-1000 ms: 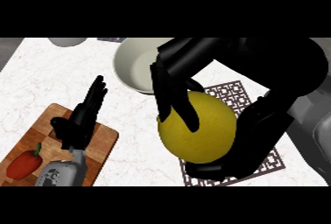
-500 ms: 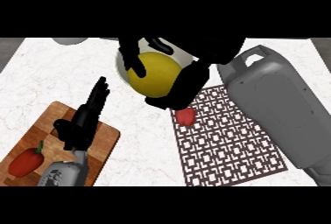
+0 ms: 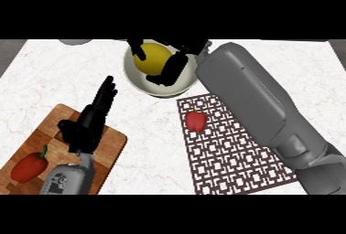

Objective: Pick the lemon from the placemat and place it in the bowl

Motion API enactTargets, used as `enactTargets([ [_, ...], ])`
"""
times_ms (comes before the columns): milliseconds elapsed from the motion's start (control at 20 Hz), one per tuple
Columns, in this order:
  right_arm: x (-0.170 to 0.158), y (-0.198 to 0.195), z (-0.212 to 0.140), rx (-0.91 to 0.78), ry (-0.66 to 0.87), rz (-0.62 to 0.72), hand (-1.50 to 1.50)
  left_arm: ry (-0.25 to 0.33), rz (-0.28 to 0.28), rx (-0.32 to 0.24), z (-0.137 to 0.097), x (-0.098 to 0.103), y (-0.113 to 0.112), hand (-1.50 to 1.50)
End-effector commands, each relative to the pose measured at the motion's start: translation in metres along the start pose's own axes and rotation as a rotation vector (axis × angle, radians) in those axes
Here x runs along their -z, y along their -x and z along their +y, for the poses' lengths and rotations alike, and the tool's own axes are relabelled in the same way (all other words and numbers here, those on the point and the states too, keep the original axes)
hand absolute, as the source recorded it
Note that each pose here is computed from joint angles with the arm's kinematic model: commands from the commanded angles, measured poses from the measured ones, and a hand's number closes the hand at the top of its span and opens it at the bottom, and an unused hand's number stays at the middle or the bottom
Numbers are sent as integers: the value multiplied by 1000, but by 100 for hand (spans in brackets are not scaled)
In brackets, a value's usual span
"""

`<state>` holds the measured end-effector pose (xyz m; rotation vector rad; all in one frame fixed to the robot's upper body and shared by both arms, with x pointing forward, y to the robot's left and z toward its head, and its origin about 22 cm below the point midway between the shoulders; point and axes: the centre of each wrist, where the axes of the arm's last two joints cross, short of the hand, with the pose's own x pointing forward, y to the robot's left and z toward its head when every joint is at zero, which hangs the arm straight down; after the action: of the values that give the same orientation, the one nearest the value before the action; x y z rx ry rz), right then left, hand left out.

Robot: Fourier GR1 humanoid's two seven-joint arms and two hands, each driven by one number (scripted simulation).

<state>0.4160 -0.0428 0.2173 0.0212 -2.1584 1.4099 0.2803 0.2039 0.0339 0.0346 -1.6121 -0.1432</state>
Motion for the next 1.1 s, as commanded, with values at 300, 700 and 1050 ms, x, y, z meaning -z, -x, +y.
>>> enactTargets([
  [300,-16,63,29,71,-116,157,150,19,-4,7,4,1,7,0],
  [700,-32,82,38,250,-231,73,-150,35,-19,-8,-16,4,-7,0],
  [1050,-23,78,22,454,-15,-21,-150,31,-22,-3,7,3,-5,0],
])
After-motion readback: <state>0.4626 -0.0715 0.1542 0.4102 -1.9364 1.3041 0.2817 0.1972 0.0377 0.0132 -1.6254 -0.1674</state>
